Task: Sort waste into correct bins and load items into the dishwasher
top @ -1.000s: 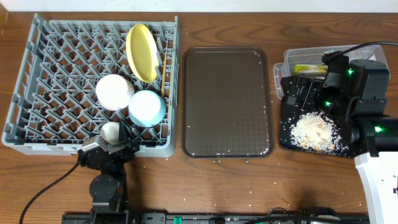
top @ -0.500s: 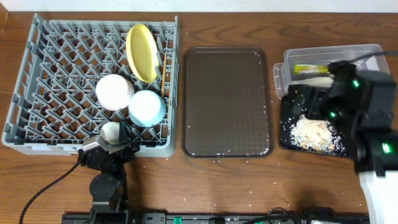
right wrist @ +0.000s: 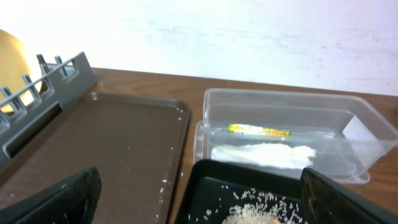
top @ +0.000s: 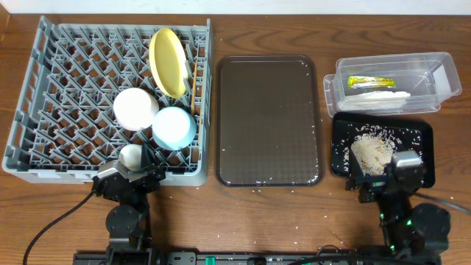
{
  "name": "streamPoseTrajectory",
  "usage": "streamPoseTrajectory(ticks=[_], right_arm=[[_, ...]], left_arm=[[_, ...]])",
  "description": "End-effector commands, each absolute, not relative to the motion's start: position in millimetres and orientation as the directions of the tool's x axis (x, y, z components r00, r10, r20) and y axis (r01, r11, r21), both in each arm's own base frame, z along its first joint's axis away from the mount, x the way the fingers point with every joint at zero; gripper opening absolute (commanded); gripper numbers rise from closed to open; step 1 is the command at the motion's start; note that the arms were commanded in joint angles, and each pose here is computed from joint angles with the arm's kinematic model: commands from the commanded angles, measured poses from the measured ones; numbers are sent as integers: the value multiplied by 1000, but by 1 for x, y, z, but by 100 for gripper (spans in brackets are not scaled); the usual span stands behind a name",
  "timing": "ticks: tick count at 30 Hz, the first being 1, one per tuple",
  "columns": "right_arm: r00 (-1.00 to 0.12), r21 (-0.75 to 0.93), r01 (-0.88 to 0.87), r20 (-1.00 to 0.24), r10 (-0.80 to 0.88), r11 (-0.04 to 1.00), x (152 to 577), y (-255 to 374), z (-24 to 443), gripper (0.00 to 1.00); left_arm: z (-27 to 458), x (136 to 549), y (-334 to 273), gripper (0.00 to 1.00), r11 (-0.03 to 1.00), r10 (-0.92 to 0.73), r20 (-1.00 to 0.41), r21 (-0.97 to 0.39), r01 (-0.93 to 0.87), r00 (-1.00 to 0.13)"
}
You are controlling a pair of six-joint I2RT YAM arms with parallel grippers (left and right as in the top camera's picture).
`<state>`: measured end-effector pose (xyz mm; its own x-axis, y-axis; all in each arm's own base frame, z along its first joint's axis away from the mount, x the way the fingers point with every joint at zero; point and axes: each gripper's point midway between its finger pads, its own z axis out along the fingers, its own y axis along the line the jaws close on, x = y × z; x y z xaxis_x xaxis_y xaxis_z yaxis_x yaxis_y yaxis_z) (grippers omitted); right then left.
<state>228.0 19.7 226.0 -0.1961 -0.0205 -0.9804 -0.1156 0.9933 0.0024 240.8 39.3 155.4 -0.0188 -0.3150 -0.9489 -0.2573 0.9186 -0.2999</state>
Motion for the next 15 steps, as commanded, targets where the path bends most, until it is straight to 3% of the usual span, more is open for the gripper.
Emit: streamPoseTrajectory(ticks=[1, 9, 15], right_arm=[[-108, -27, -107, -993, -38, 994, 230, 18, 211, 99], [-24, -35, -127, -999, -38, 991, 245, 22, 171, 99], [-43, -33, -128, -998, -39, 991, 245, 22, 163, 99]], left_arm=[[138, 240, 42, 91, 915, -316, -947, -285, -285, -66], [138, 240, 42, 91, 915, -316, -947, -285, -286, -66], [138, 240, 42, 91, 915, -316, -947, -285, -285, -66]])
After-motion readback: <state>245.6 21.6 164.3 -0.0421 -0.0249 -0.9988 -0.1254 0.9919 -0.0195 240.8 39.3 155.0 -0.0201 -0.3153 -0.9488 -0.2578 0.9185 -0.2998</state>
